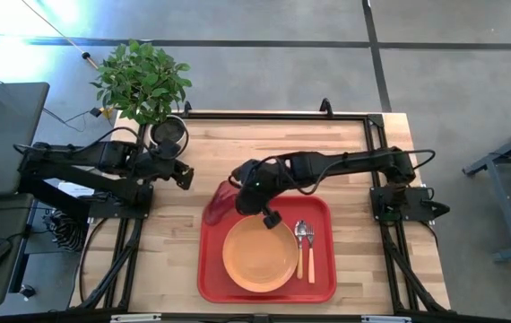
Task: Pick and place plate/cup/fork/spoon on tray
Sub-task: Put the red cup on the top left corner of the orange tray
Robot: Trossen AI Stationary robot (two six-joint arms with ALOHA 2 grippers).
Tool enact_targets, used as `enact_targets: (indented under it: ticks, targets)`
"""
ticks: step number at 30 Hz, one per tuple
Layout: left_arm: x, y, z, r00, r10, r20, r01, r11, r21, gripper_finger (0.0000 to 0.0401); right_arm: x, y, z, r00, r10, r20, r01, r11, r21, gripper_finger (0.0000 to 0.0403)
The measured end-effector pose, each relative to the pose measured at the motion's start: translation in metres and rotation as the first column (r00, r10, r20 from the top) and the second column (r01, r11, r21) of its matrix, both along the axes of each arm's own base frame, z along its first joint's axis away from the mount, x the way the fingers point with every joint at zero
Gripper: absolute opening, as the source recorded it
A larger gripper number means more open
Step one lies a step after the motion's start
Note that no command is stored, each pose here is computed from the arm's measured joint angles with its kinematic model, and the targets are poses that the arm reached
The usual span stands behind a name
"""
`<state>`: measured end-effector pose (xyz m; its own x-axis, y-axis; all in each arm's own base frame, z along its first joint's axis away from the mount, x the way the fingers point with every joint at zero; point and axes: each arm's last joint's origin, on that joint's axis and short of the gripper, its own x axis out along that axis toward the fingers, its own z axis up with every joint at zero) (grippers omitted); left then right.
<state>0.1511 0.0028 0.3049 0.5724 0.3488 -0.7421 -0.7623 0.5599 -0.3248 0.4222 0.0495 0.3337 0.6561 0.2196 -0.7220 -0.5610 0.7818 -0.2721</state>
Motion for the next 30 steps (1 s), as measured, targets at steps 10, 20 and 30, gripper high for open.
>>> enact_targets:
  ticks: [10, 20, 30]
  targets:
    - [0.0, 0.004, 0.0, 0.997, 0.08, 0.023, -0.079, 0.996, -0.051, 0.0103, 0.012, 0.009, -0.03, 0.979, 0.194, -0.059, -0.203, 0.956, -0.211, 0.0]
    - [0.001, 0.004, -0.001, 0.993, 0.111, 0.033, -0.109, 0.992, -0.07, 0.0103, 0.014, 0.029, -0.05, 0.951, 0.275, -0.143, -0.309, 0.878, -0.364, 0.0]
    - [0.001, 0.004, -0.001, 0.993, 0.115, 0.034, -0.112, 0.991, -0.07, 0.0103, 0.016, 0.028, -0.062, 0.941, 0.27, -0.202, -0.33, 0.865, -0.379, 0.0]
